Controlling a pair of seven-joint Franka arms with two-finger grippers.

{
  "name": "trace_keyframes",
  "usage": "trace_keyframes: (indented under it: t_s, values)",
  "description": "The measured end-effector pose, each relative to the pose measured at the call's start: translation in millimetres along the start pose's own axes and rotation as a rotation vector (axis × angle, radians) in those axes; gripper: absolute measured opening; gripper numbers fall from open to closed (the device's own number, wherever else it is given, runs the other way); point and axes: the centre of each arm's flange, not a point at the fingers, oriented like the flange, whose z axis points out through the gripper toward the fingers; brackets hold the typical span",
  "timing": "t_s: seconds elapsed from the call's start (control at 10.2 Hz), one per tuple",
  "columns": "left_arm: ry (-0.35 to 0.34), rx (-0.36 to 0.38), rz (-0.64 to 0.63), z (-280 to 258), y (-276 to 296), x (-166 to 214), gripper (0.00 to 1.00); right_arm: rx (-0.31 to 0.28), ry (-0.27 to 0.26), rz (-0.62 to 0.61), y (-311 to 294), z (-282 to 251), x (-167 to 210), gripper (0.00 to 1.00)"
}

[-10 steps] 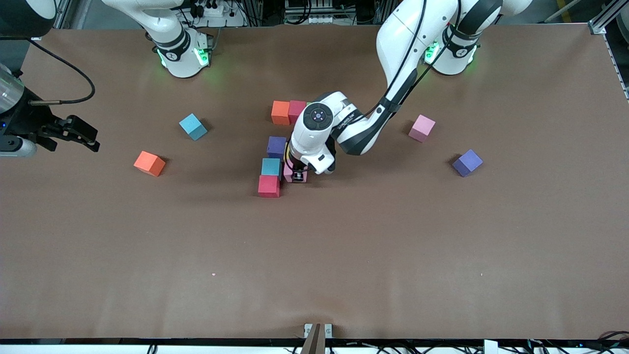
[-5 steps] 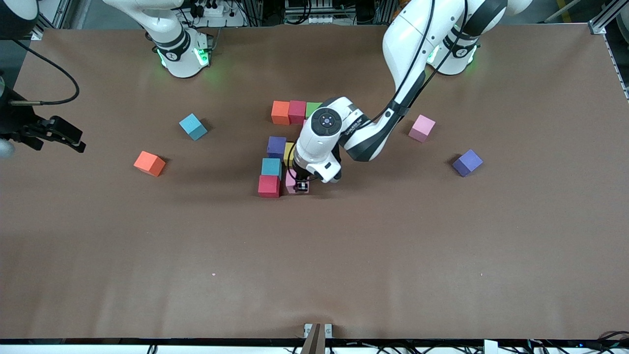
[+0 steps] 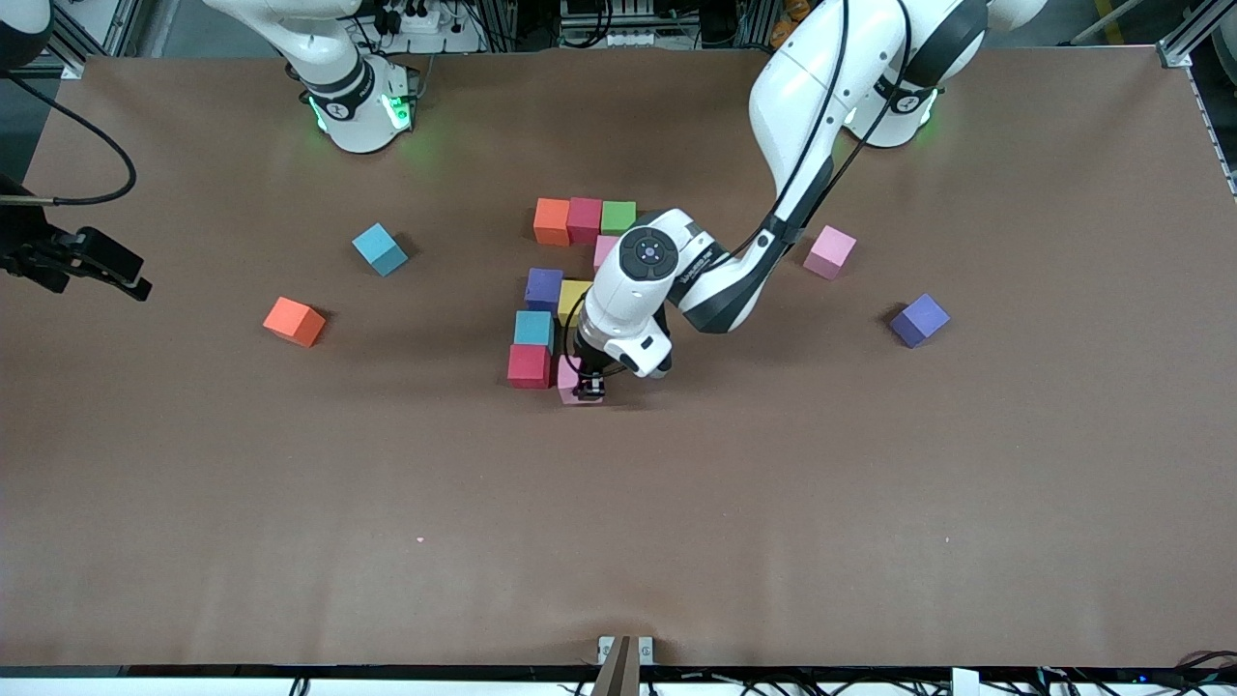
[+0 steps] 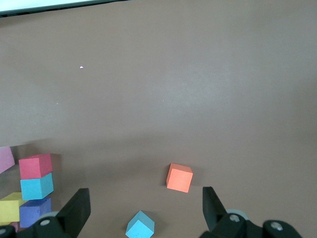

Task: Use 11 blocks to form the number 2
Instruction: 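Set the pink cube beside the magenta cube with the left gripper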

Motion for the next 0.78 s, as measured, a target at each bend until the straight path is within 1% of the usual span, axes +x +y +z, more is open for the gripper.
trace_keyframes:
  t_s: [0.39,0.78]
  values:
    - [0.0,0.017,0.045,19.6,-21.5,-7.8,0.56,-0.001,-0.002,0.013,6.2,0.1,0.4,1.0]
    - [0.003,0.025,0.055,24.6,-29.7,-11.1,0.56,-0.001,0.004,0.019,9.6,-3.1,1.1,1.0]
